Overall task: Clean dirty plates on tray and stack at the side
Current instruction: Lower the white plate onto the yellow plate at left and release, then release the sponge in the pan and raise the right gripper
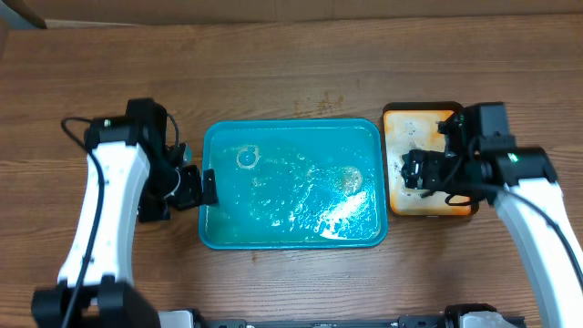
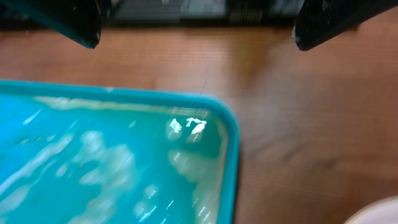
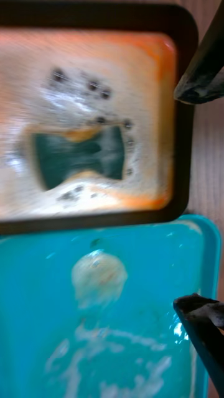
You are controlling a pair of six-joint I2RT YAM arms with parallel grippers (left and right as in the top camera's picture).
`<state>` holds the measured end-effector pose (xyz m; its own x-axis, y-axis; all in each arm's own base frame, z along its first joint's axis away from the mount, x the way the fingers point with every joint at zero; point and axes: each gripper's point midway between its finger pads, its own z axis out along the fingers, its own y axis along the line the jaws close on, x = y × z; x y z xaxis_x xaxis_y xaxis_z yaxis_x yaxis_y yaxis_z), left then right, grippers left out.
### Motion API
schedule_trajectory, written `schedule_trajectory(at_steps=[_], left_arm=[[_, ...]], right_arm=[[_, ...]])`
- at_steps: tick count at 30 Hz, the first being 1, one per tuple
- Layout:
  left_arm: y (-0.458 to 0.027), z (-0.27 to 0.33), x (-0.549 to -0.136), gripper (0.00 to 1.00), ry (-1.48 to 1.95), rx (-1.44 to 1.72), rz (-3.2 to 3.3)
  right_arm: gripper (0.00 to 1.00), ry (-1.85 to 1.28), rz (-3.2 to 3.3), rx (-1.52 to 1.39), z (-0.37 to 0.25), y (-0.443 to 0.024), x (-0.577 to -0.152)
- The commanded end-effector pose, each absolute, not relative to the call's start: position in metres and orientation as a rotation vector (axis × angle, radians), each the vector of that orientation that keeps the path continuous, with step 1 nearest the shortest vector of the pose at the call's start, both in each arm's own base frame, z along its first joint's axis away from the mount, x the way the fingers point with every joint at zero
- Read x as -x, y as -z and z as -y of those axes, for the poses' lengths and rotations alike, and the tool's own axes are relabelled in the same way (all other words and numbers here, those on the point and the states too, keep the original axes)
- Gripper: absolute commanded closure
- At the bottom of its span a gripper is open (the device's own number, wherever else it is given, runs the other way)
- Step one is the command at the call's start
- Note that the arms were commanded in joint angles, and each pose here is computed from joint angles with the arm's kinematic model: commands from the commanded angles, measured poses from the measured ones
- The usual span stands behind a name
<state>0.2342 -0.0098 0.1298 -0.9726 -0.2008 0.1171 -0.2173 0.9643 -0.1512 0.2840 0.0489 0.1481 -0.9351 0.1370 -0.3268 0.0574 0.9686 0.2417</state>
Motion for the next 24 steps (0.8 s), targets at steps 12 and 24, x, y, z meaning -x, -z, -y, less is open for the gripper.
schedule_trajectory(at_steps=[12, 24], left_arm=[[-0.197, 0.023, -0.206, 0.0, -0.415, -0.136, 3.709], [-0.215, 0.023, -0.202, 0.0, -0.426, -0.114, 3.812]], right_arm=[[0.0, -0.336, -2.278, -0.072, -0.043, -0.223, -0.227], [0.0, -0.336, -2.264, -0.07, -0.042, -0.227, -0.219]])
